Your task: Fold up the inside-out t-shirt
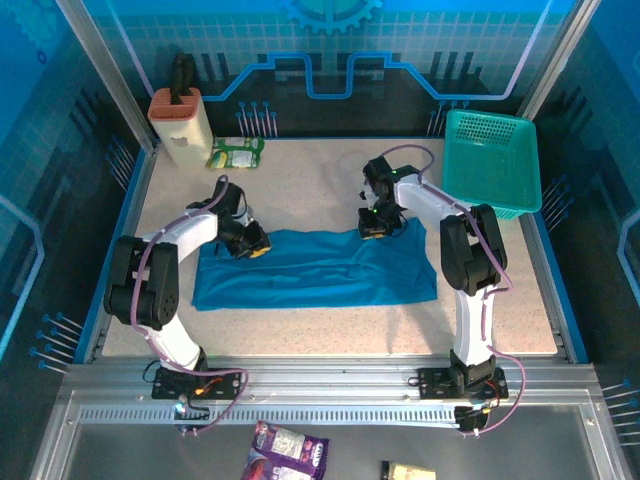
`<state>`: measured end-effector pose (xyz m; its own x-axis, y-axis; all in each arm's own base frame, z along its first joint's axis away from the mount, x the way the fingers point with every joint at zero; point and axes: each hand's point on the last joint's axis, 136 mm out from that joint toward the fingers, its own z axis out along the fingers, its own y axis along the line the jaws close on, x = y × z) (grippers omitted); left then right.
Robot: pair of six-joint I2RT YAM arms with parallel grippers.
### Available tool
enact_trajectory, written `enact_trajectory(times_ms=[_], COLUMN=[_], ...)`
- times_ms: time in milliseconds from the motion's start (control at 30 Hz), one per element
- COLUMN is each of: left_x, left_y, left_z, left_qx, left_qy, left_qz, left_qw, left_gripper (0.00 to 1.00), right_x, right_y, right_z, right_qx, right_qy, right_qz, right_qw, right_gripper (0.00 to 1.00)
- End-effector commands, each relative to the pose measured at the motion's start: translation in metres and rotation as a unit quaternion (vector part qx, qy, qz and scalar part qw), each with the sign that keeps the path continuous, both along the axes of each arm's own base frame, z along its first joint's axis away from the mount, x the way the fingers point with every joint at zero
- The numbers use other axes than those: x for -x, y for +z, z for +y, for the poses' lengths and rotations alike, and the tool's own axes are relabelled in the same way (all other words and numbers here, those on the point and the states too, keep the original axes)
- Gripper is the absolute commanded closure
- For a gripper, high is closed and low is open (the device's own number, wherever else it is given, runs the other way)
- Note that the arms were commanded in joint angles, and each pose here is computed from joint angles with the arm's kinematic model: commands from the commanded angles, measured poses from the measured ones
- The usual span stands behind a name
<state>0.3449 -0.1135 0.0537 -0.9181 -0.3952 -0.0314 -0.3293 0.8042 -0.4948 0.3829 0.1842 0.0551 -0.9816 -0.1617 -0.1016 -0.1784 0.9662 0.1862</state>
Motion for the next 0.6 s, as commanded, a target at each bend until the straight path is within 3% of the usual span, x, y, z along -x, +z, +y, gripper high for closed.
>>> enact_trajectory(times_ms=[0, 133, 367, 567], left_x=[0.003, 0.003, 0.001, -0.007], left_y=[0.008, 0.008, 0.012, 0.019], left_z=[-0.003, -0.004, -0.005, -0.006], left_qx=[-0.008, -0.008, -0.009, -0.038], left_qy=[-0.011, -0.013, -0.015, -0.036], left_qz=[-0.001, -0.003, -0.009, -0.018], left_qw=[1.000, 1.000, 1.000, 0.998], left_gripper=[0.81, 0.81, 0.81, 0.81], right_x=[0.011, 0.022, 0.065, 0.123], right_y=[0.010, 0.020, 0.040, 0.027], right_z=[0.001, -0.002, 0.004, 0.018], right_qx=[-0.007, -0.005, 0.005, 0.015], right_qy=[0.005, 0.001, 0.002, -0.027], right_qz=[0.011, 0.009, 0.018, 0.061], right_qw=[1.000, 1.000, 1.000, 0.998], right_gripper=[0.84, 1.00, 1.00, 1.00])
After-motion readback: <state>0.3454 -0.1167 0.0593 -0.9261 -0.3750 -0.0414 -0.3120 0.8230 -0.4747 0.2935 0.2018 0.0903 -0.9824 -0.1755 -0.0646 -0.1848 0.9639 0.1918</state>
